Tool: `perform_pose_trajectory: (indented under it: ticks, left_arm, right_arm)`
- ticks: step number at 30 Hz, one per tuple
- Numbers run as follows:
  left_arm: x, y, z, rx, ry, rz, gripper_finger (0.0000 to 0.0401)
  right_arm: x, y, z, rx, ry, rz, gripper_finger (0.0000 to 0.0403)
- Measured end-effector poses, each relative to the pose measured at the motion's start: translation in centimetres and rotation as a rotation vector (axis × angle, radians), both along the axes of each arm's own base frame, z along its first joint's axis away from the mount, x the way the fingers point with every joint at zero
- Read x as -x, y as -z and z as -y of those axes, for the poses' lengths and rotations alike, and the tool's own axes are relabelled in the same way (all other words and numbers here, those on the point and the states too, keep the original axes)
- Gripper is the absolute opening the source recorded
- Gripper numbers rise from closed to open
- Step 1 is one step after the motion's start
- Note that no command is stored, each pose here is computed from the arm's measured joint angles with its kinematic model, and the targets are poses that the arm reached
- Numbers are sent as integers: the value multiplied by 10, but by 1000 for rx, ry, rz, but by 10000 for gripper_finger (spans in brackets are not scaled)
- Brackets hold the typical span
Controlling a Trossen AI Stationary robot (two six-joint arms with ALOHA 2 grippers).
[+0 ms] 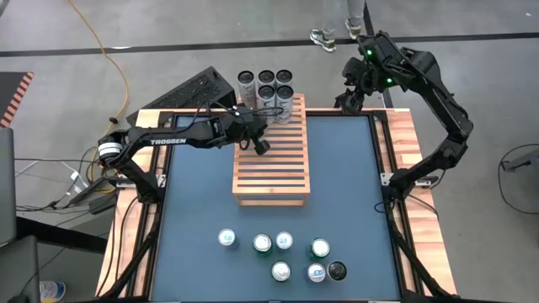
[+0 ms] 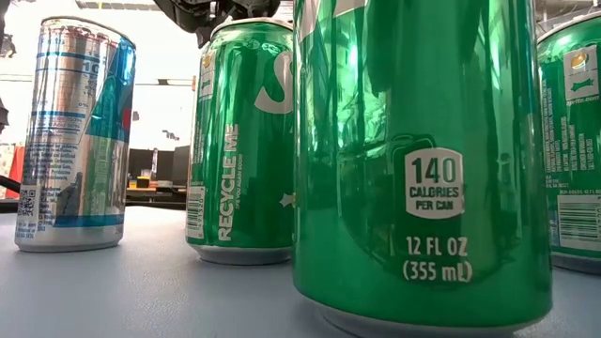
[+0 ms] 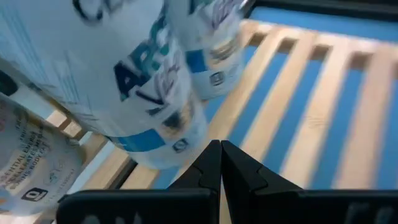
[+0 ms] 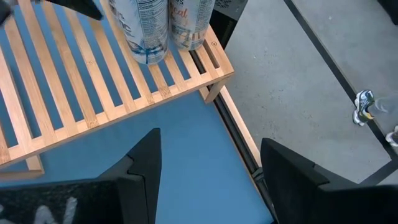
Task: Place canned beverage on shelf
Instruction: Put the white blue soda can on the shelf aligned with the other white blue soda can, then put the white blue soda can on the shelf aligned to the other white blue soda can
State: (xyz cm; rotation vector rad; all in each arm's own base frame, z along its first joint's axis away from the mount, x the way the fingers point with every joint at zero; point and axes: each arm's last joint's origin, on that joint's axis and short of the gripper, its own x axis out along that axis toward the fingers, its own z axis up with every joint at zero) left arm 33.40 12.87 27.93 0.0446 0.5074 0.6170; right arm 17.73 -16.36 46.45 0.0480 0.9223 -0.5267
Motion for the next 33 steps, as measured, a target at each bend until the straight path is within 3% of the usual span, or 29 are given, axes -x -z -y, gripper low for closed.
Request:
perform_pose_trajectory:
  ticks: [7, 15, 21, 29, 33]
  left_arm:
    - [26, -46, 26, -36, 22, 98, 0]
    - [80, -106, 58, -7, 82, 325, 0]
    - [113, -136, 87, 41, 225, 479, 34]
    - [131, -148, 120, 72, 358, 547, 116]
    - [133, -149, 125, 60, 375, 544, 141]
  right_arm:
    - [-1, 0, -1, -24, -51, 24, 221]
    - [-13, 0, -22, -224, -311, 158, 221]
    - [-26, 6, -56, -299, -474, 85, 221]
    - [-26, 18, -125, -449, -362, -42, 221]
    - [-16, 28, -164, -495, -220, -84, 221]
